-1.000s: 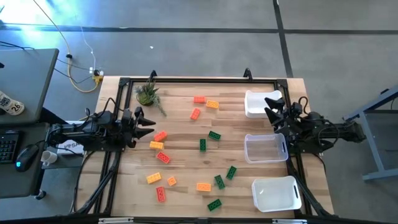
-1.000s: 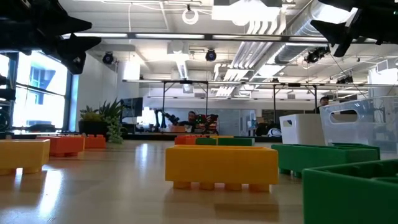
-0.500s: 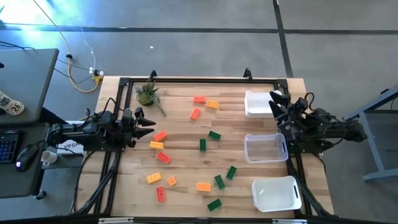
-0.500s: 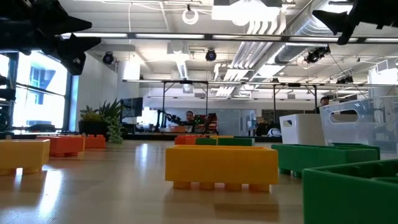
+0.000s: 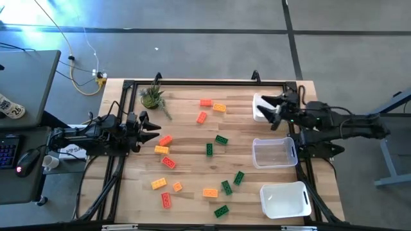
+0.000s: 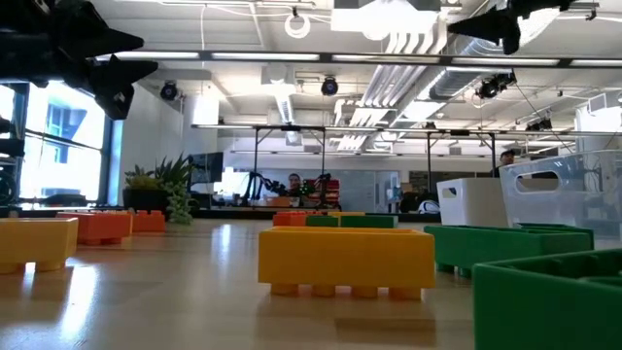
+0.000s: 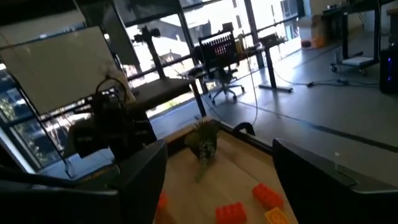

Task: Sort & place blocks by color
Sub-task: Put the green game piece into the top white bin

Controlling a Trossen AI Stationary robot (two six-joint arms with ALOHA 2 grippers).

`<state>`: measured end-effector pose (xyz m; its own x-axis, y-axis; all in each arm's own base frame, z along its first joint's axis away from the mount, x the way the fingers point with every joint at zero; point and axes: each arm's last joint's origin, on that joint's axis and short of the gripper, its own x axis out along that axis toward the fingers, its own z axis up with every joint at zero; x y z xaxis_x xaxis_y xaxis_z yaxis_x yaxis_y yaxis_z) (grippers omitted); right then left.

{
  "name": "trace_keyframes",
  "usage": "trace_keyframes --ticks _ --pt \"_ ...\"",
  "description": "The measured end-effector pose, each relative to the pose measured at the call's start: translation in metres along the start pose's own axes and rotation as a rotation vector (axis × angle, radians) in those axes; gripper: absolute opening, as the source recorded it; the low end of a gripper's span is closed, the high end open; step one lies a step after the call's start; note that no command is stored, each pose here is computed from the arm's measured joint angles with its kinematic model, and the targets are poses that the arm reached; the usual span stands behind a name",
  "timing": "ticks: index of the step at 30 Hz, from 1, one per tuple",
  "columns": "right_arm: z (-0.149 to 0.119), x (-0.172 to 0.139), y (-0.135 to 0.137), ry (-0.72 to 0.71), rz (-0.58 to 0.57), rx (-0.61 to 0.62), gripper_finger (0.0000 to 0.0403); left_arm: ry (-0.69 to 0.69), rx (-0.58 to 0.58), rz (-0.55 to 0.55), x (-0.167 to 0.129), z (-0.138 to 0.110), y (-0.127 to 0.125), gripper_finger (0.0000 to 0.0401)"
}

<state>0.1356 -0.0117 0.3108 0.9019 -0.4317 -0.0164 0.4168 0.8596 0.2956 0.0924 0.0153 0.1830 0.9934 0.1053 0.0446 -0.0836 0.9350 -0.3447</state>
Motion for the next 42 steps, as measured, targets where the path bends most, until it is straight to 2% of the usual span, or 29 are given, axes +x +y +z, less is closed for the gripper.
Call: trace_keyframes --ticks 8,20,29,42 --pt "-0.006 0.035 0.017 0.153 -0.013 -0.058 0.0279 0.029 -0.003 0.013 0.0 -0.003 0.001 0.0156" --pt "-0.031 0.079 0.034 0.331 -0.004 0.006 0.0279 0.064 -0.014 0.04 0.0 -0.007 0.003 0.0156" --pt "-0.056 0.112 0.044 0.462 -0.015 -0.13 0.0279 0.063 -0.014 0.043 0.0 -0.007 0.003 0.0156" --pt "-0.108 0.139 0.042 0.672 -0.047 -0.224 0.0279 0.064 -0.014 0.043 0.0 -0.007 0.003 0.0156"
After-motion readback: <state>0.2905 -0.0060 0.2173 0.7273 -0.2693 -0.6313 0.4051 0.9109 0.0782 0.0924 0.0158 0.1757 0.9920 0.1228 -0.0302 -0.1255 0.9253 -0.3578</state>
